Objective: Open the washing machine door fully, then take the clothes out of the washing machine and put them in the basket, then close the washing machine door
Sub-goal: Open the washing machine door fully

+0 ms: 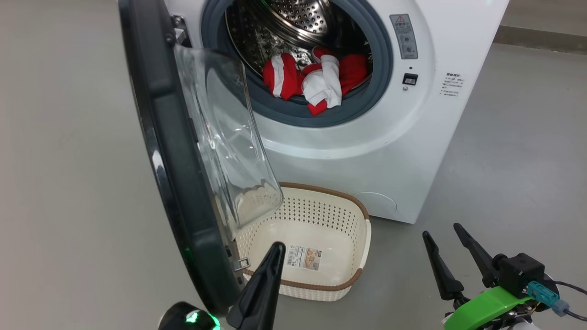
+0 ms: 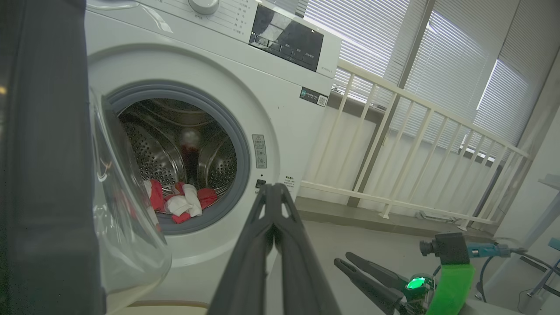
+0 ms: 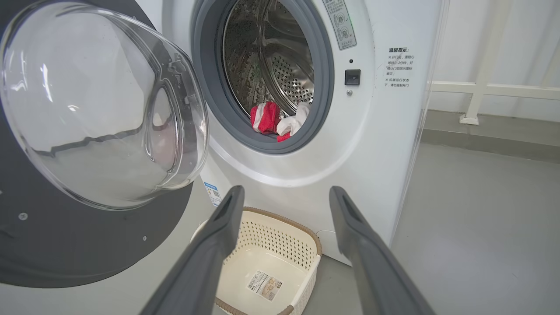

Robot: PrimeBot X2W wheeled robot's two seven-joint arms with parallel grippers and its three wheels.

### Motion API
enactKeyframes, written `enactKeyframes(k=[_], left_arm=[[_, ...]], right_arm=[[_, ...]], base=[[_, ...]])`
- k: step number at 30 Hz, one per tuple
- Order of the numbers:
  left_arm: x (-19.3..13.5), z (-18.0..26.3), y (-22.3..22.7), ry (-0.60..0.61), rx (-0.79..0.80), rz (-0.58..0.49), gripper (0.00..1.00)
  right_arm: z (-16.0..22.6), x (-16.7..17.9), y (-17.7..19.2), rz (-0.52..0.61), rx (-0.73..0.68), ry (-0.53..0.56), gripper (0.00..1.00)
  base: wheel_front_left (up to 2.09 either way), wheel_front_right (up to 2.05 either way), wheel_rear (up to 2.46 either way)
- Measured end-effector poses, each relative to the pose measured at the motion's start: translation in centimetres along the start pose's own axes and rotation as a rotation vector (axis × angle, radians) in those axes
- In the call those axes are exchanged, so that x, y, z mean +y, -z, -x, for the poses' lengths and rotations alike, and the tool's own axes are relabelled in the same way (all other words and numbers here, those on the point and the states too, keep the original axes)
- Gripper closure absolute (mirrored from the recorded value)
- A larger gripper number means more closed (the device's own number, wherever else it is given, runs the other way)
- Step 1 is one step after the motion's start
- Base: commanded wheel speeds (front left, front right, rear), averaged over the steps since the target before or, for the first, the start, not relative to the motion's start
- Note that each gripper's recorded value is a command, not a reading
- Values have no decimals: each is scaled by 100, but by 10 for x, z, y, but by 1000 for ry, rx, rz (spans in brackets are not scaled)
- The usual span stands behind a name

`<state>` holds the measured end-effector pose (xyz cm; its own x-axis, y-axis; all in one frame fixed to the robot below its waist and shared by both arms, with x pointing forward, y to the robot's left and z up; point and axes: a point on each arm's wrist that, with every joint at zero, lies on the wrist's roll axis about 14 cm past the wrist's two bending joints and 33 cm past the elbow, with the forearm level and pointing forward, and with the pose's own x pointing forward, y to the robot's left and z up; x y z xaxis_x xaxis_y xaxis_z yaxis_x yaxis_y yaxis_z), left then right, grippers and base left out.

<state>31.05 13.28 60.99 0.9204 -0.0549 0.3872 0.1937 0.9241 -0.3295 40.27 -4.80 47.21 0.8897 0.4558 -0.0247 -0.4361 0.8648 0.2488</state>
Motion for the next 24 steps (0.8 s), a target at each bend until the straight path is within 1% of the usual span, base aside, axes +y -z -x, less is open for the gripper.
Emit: enactKeyframes(k=[4, 9, 14, 19, 24], left_arm=[[15, 8, 37, -45, 118, -5, 100], [36, 18, 63, -109, 208, -9, 100], [54, 21, 72, -168, 241, -21, 100], [73, 23, 72, -233, 244, -38, 100], [81, 27, 72, -264, 248, -38, 100]], right_arm=[[0, -2, 1, -3, 1, 5, 0], [-1, -4, 1, -6, 0, 8, 0], [-4, -3, 1, -4, -4, 3, 0], [-7, -2, 1, -5, -2, -4, 0], [-9, 1, 2, -6, -2, -13, 0]], base=[[0, 0, 0], [0, 0, 0], [0, 0, 0], [0, 0, 0], [0, 0, 0]])
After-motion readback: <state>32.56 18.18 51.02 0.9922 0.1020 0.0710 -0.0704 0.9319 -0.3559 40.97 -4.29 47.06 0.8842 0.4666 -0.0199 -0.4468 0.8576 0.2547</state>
